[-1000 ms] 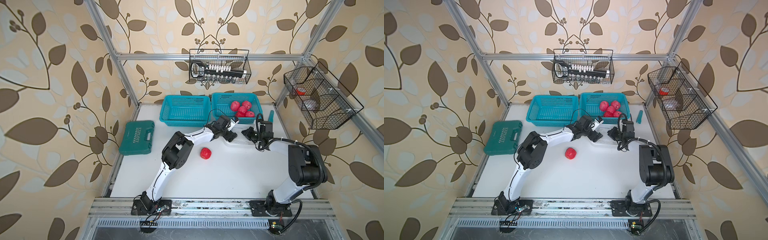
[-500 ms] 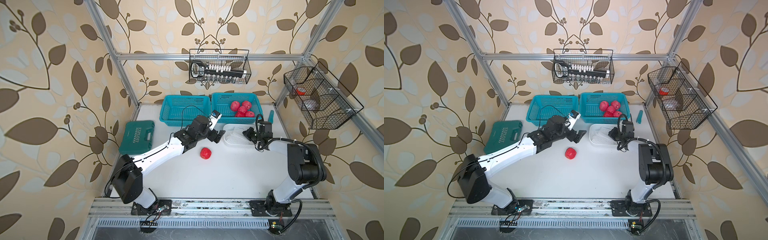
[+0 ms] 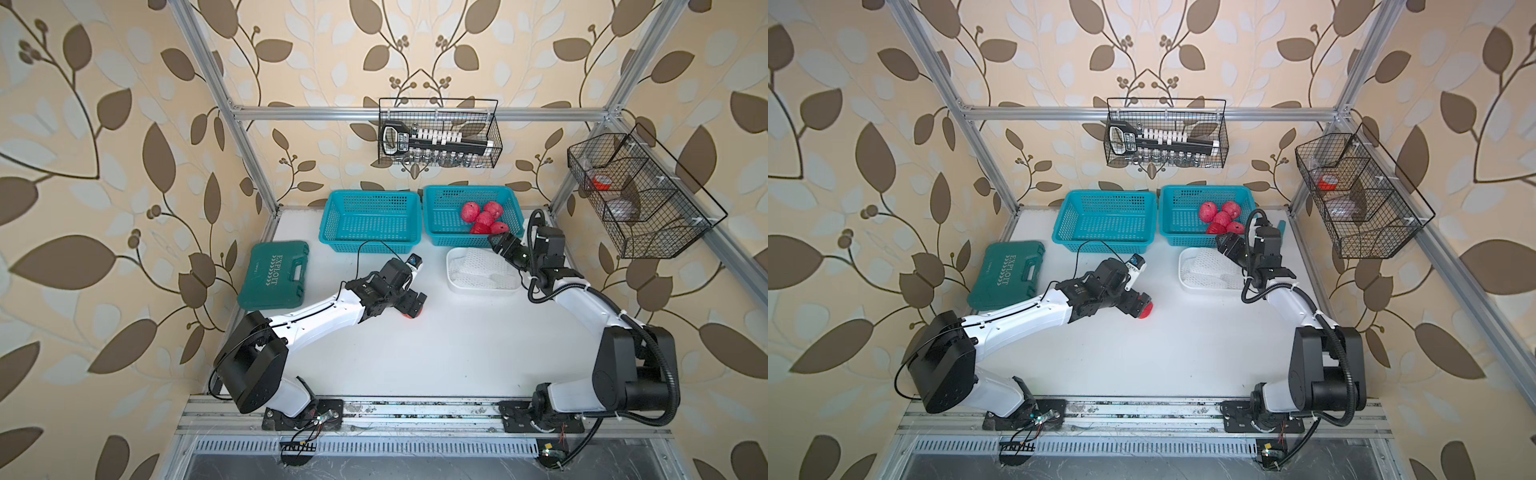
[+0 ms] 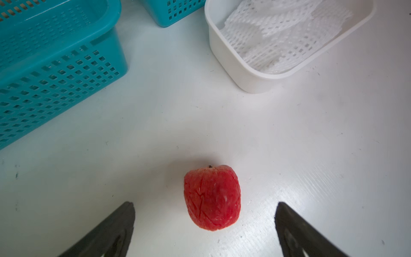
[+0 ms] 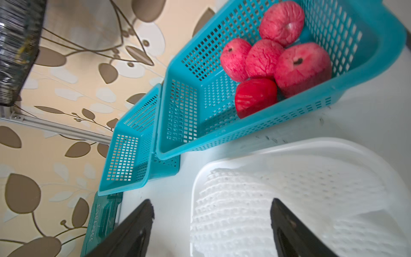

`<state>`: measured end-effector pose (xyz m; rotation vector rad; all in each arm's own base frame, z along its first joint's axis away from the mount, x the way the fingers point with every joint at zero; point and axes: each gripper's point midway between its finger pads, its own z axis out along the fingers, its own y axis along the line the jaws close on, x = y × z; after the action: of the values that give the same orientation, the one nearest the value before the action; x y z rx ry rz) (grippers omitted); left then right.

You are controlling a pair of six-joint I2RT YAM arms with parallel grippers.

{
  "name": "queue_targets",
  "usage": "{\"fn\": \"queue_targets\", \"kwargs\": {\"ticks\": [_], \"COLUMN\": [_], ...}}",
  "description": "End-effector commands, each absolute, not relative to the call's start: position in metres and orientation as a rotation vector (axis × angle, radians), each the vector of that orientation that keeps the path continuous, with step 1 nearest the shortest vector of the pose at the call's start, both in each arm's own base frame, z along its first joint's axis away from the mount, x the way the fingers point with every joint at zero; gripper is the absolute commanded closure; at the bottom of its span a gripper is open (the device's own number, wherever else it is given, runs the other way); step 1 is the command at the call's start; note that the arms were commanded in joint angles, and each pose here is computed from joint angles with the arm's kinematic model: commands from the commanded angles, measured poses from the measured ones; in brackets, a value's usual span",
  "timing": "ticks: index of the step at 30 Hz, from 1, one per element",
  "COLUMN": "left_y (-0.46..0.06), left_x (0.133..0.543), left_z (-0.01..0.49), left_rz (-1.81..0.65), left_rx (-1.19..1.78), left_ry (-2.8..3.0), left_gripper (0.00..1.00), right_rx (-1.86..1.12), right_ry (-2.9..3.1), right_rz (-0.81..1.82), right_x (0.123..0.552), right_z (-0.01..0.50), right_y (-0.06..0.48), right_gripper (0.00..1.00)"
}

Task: Remove foam nets from apples
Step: Pick up the apple from the center of the board.

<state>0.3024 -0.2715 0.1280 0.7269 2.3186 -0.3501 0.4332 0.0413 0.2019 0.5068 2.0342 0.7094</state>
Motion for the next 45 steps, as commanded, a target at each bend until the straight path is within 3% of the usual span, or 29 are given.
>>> {"fn": "queue_targets", "kwargs": {"ticks": [1,7,13,16,24,31,39,42,45], "left_y": [-0.264,-0.25,-0.22,-0.203,-0.183,-0.19,-0.192,-0.192,-0.195], "left_x": [0.3,0.294,0.278,0.263,0.241,0.244,0.246,0.252,0.26], "left_z": [0.102,0.112,0.142,0.143,0.126,0.118,0.111,0.115,0.125], "left_rz": [-0.32,-0.319,-0.296,-0.291,-0.348,-0.348,-0.342,-0.329,-0.322], "left_rx": [0.704,0.636,0.566,0.526,0.409,0.438,0.448,0.441,0.449], "left_ry": [2.395,2.352,2.272,2.289,2.338,2.357,2.355,2.321,2.261], "left_gripper": [0.01,0.01,0.01,0.01,0.01,0.01,0.01,0.01,0.01], "right_rx": [0.469,0.083,-0.401,-0.591,-0.821,-0.852,-0.842,-0.841,-0.821], "right_ry": [2.051,2.07,2.034,2.047,2.206,2.286,2.277,2.247,2.215], "right_rz": [0.678,0.754,0.878,0.807,0.615,0.467,0.459,0.486,0.591], "right_x": [0.428,0.412,0.352,0.324,0.298,0.311,0.324,0.327,0.332], "right_z": [0.215,0.232,0.203,0.174,0.09,0.051,0.047,0.058,0.077], "right_y": [0.042,0.108,0.226,0.263,0.303,0.312,0.322,0.327,0.33], "right_gripper": [0.18,0.14,0.05,0.0,0.0,0.01,0.21,0.43,0.56]}}
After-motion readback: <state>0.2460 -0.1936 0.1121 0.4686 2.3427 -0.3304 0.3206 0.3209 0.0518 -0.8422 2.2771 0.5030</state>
